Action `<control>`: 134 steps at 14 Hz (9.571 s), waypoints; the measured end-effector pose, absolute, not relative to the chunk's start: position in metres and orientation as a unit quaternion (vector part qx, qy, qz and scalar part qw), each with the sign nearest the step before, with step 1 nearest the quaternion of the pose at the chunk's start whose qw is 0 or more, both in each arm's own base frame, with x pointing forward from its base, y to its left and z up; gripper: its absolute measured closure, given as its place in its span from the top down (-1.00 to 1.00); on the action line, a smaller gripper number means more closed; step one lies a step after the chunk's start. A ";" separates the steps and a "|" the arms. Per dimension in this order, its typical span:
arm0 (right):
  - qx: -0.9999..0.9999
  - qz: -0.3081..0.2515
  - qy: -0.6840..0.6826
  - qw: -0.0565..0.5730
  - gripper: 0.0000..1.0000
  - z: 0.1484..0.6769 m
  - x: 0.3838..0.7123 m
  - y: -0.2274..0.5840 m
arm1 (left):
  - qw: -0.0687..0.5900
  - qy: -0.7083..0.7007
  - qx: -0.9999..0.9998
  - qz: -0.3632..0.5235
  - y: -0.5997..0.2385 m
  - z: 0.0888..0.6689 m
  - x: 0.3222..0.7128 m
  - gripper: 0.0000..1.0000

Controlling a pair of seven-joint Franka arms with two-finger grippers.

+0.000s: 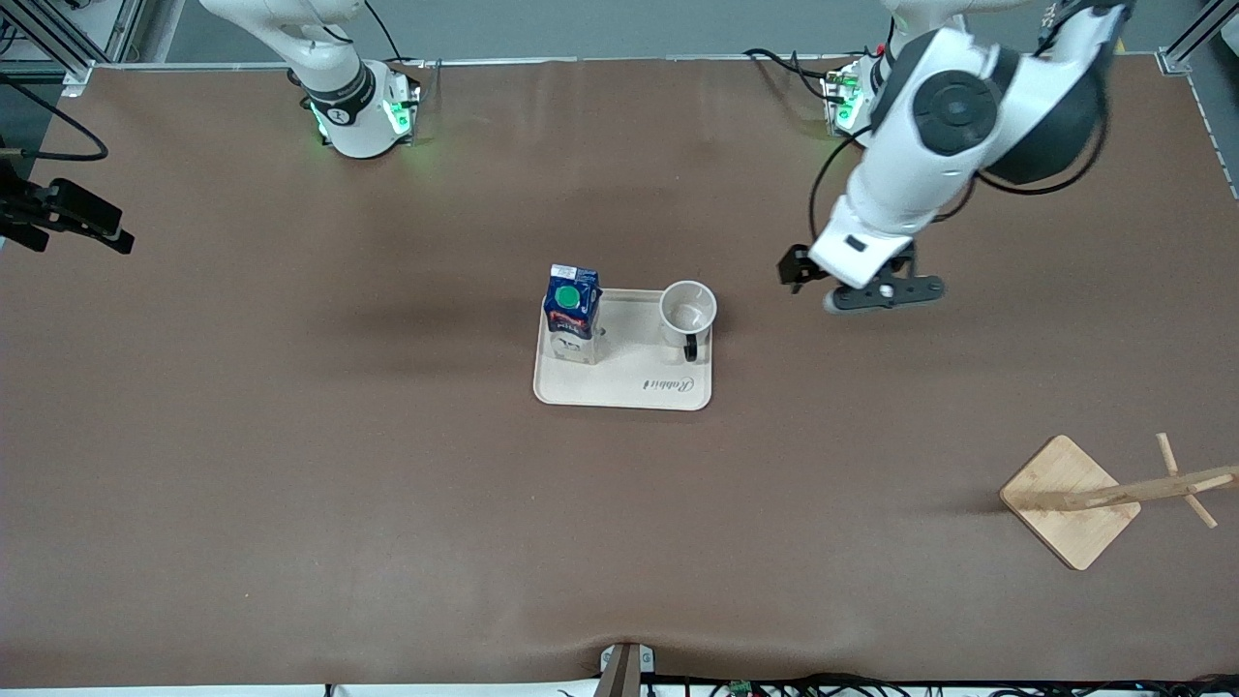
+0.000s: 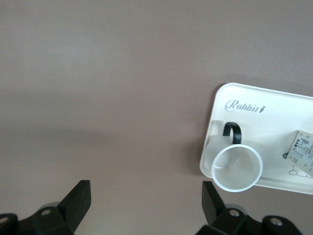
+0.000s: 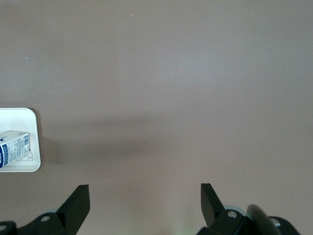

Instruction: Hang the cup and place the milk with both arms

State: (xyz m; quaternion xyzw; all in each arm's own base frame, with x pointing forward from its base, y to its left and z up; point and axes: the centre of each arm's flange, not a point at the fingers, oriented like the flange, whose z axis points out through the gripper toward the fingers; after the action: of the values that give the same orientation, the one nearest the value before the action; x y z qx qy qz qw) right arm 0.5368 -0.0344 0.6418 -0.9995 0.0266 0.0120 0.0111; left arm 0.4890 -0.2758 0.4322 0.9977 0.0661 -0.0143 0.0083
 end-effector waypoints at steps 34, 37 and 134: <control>-1.000 0.015 0.021 0.011 1.00 0.638 0.540 -0.028 | 0.012 0.099 0.995 -0.015 -0.225 0.486 0.602 -0.88; -1.000 0.015 0.020 0.011 1.00 0.638 0.541 -0.028 | 0.016 0.079 0.997 0.006 -0.137 0.509 0.629 -0.88; -0.989 0.049 0.141 -0.001 0.36 0.356 0.482 0.446 | -0.021 0.005 1.000 0.006 -0.036 0.659 0.540 1.00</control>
State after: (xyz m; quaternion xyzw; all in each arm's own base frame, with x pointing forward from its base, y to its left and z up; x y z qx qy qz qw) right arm 0.4819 0.4461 0.3559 -0.9888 0.1409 0.0485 -0.0010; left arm 0.5401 -0.0362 0.6590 0.9998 0.0052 0.0060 -0.0208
